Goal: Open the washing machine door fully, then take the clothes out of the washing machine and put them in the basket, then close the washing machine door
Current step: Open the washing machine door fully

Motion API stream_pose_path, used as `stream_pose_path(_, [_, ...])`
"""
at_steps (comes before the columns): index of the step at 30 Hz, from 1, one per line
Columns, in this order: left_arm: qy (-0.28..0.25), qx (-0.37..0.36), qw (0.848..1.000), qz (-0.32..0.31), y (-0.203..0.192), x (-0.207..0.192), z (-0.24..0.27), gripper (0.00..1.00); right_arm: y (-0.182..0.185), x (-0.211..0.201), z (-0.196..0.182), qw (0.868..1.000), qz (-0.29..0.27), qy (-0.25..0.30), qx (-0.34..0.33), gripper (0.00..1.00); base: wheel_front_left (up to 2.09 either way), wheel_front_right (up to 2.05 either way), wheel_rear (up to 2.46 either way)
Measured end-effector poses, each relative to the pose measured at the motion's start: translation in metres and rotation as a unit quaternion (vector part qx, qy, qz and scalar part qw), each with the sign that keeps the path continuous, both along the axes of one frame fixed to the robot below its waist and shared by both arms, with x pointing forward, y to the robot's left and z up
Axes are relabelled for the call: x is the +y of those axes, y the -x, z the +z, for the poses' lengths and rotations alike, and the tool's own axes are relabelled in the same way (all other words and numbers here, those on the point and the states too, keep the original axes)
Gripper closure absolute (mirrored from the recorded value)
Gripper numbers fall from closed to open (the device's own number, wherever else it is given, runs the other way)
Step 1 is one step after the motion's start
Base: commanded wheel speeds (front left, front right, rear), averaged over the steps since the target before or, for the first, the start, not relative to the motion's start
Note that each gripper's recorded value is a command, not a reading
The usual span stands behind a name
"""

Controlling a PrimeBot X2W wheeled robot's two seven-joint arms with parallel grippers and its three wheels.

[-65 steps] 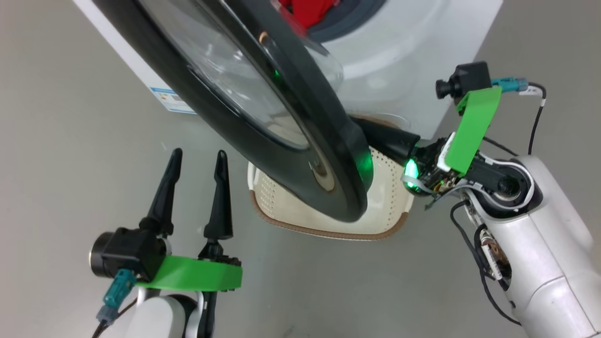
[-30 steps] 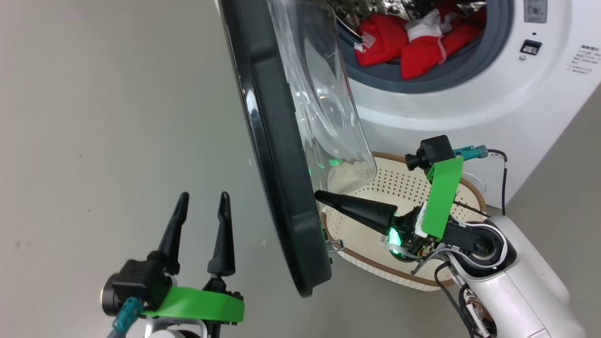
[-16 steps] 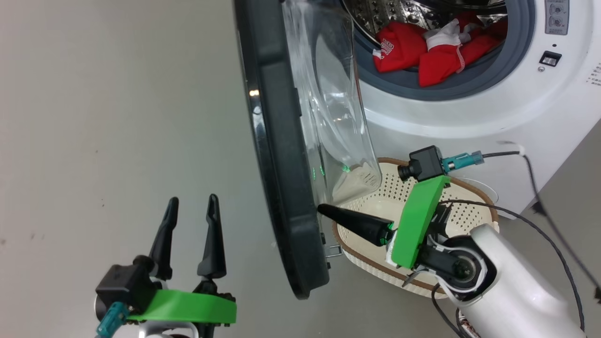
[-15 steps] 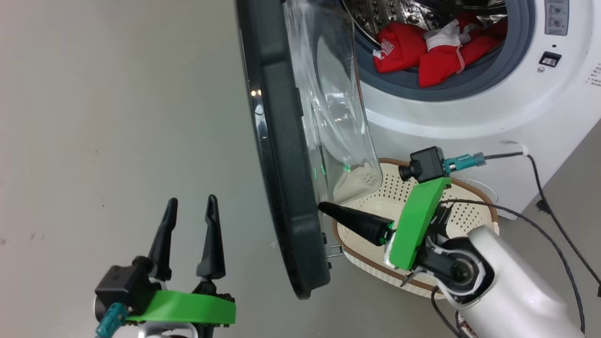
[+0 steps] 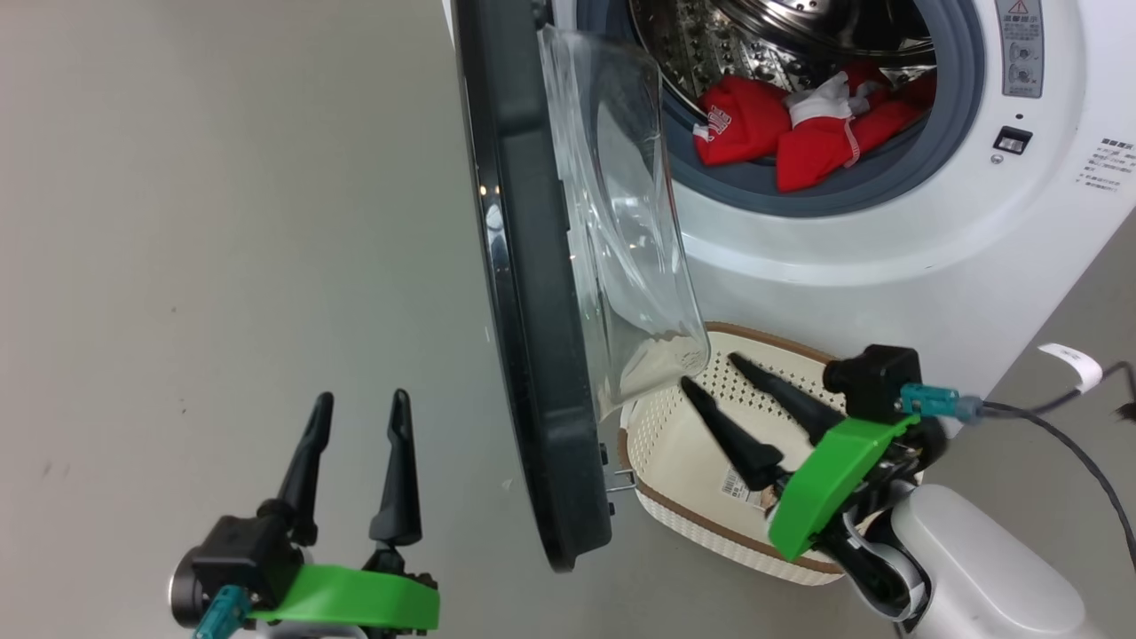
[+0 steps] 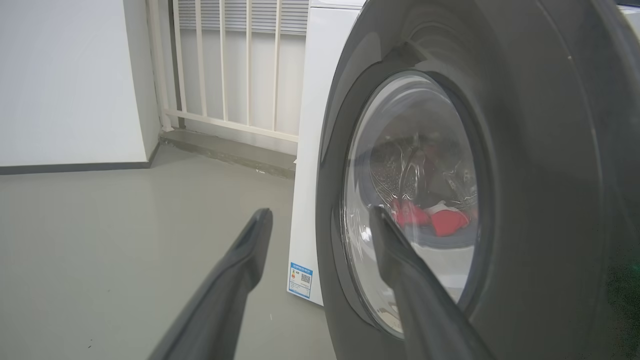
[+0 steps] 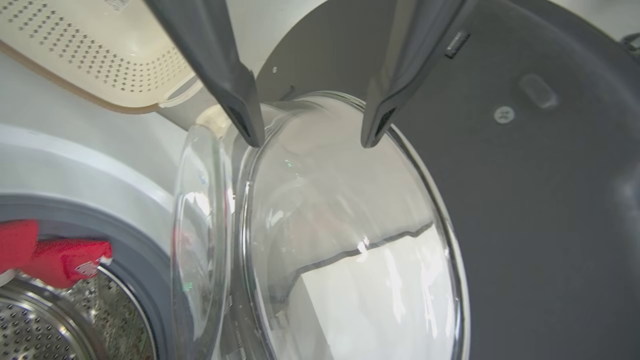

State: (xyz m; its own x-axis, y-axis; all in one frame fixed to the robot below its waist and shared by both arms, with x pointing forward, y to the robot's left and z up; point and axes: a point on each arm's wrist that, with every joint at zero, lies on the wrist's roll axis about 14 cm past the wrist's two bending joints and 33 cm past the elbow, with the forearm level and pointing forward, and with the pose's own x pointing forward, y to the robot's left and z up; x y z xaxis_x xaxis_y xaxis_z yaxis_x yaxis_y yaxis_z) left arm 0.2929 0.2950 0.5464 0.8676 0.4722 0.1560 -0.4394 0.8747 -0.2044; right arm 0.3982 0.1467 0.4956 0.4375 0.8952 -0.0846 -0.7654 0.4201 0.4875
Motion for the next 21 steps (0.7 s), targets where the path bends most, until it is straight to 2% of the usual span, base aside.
stream_pose_path(5, [-0.005, -0.008, 1.0, 0.004, 0.001, 0.003, 0.005, 0.0, -0.022, -0.016, 0.006, 0.991, -0.054, 0.022, -0.123, 0.0, 0.0, 0.0, 0.0])
stream_pose_path(10, [-0.013, -0.009, 1.0, 0.004, 0.003, 0.002, 0.007, 0.0, -0.041, -0.027, 0.026, 0.975, -0.109, 0.019, -0.195, 0.0, 0.0, 0.0, 0.0])
stream_pose_path(14, [-0.015, -0.01, 1.0, 0.006, 0.007, 0.002, 0.008, 0.0, -0.049, -0.048, 0.027, 0.963, -0.16, 0.03, -0.214, 0.0, 0.0, 0.0, 0.0])
stream_pose_path(17, [-0.015, -0.011, 1.0, 0.008, 0.008, 0.003, 0.009, 0.0, -0.047, -0.061, 0.023, 0.958, -0.178, 0.042, -0.22, 0.0, 0.0, 0.0, 0.0])
stream_pose_path(21, [-0.02, -0.016, 1.0, 0.009, 0.011, 0.004, 0.012, 0.0, -0.044, -0.073, 0.036, 0.95, -0.2, 0.031, -0.24, 0.0, 0.0, 0.0, 0.0])
